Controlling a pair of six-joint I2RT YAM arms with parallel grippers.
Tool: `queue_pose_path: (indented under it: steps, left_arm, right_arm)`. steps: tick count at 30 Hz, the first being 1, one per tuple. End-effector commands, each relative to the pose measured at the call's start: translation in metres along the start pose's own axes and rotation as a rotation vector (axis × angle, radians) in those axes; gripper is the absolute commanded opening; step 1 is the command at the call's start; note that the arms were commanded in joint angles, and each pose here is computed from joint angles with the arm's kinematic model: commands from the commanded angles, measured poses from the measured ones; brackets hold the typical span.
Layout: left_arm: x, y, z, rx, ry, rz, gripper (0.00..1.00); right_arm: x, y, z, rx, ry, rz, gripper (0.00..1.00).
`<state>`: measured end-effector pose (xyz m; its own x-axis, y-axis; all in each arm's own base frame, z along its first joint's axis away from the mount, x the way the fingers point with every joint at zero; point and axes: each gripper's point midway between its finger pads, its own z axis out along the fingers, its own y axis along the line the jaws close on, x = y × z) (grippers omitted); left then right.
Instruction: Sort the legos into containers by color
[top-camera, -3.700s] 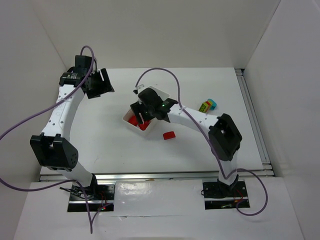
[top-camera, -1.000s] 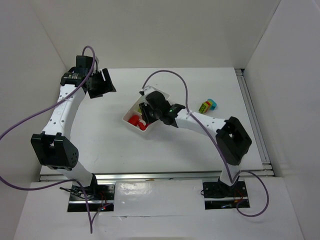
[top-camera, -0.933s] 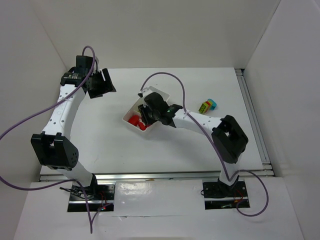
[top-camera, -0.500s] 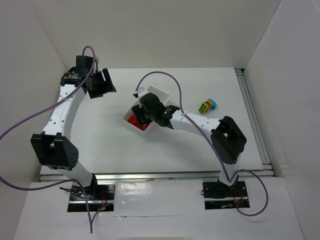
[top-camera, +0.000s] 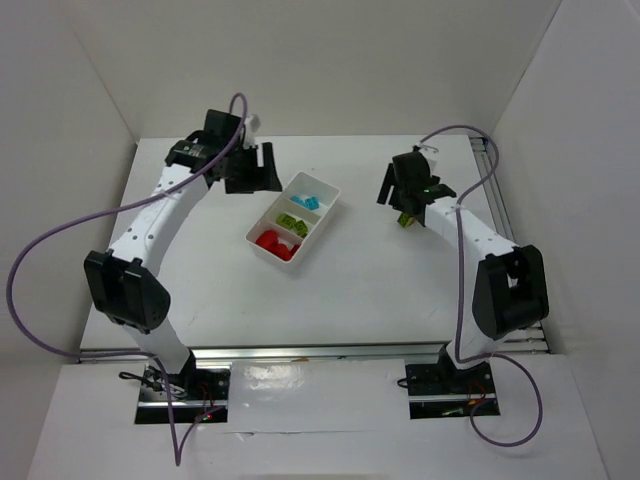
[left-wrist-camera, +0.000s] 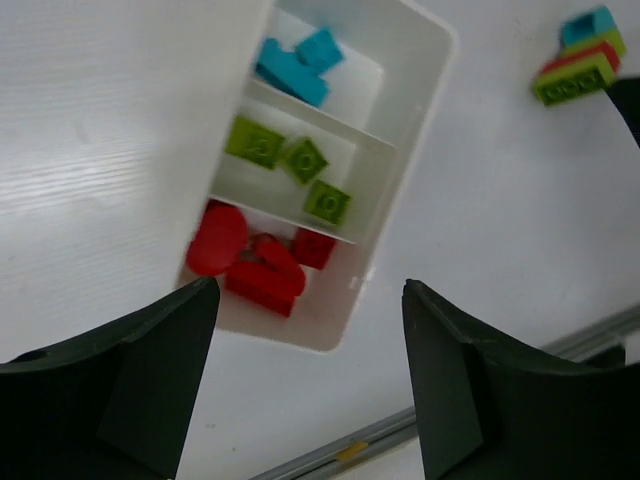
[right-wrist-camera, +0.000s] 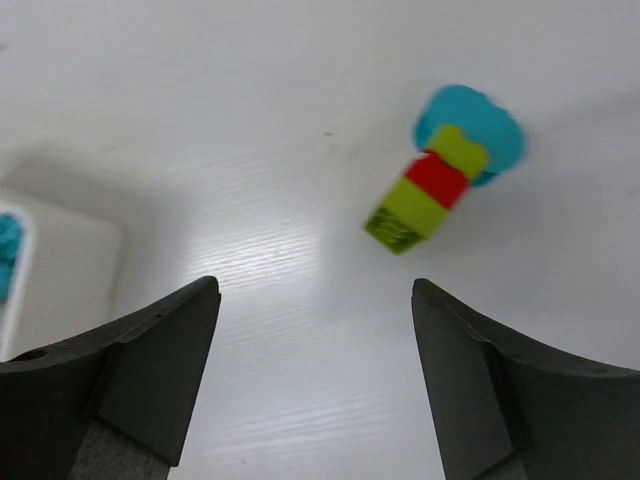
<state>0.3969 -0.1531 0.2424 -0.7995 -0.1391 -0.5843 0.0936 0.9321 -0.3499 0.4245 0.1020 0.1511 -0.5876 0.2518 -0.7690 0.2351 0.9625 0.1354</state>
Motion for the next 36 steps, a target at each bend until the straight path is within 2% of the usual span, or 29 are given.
queue_pose_path:
  steps: [1, 2, 4, 7, 11, 15, 19, 27, 30, 31, 32, 36]
  left_arm:
    - [0.002, -0.071, 0.009, 0.244, 0.021, 0.205, 0.85]
    - [0.005, -0.082, 0.013, 0.269, 0.032, 0.233, 0.88]
    - [0.009, -0.110, 0.015, 0.300, 0.026, 0.296, 0.90]
    - [0.015, -0.120, 0.021, 0.293, 0.044, 0.329, 0.90]
    - [0.019, -0.121, 0.027, 0.285, 0.057, 0.333, 0.90]
    - [0.031, -0.119, 0.030, 0.281, 0.084, 0.335, 0.90]
    - [0.031, -0.115, 0.027, 0.261, 0.077, 0.335, 0.90]
    - [0.038, -0.109, 0.027, 0.246, 0.091, 0.333, 0.90]
    - [0.038, -0.109, 0.027, 0.246, 0.091, 0.333, 0.90]
    - [0.038, -0.109, 0.027, 0.246, 0.091, 0.333, 0.90]
    - [0.038, -0.109, 0.027, 0.246, 0.091, 0.333, 0.90]
    - [0.037, -0.107, 0.027, 0.235, 0.085, 0.345, 0.90]
  right_arm:
    - [0.011, -0.025, -0.006, 0.050, 0.069, 0.121, 0.85]
    - [0.016, -0.039, 0.000, 0.060, 0.106, 0.149, 0.85]
    - [0.016, -0.048, 0.009, 0.053, 0.139, 0.194, 0.85]
    - [0.028, -0.058, 0.028, 0.048, 0.225, 0.258, 0.86]
    - [0.022, -0.057, 0.041, 0.050, 0.225, 0.345, 0.91]
    - [0.022, -0.055, 0.057, 0.052, 0.220, 0.414, 0.91]
    - [0.006, -0.057, 0.072, 0.073, 0.151, 0.428, 0.91]
    - [0.008, -0.067, 0.087, 0.210, 0.110, 0.355, 0.72]
    - [0.016, -0.066, 0.087, 0.206, 0.119, 0.331, 0.56]
    - [0.017, -0.064, 0.087, 0.197, 0.126, 0.323, 0.56]
    - [0.018, -0.062, 0.087, 0.185, 0.133, 0.324, 0.47]
    - [0.010, -0.046, 0.071, 0.072, 0.143, 0.292, 0.25]
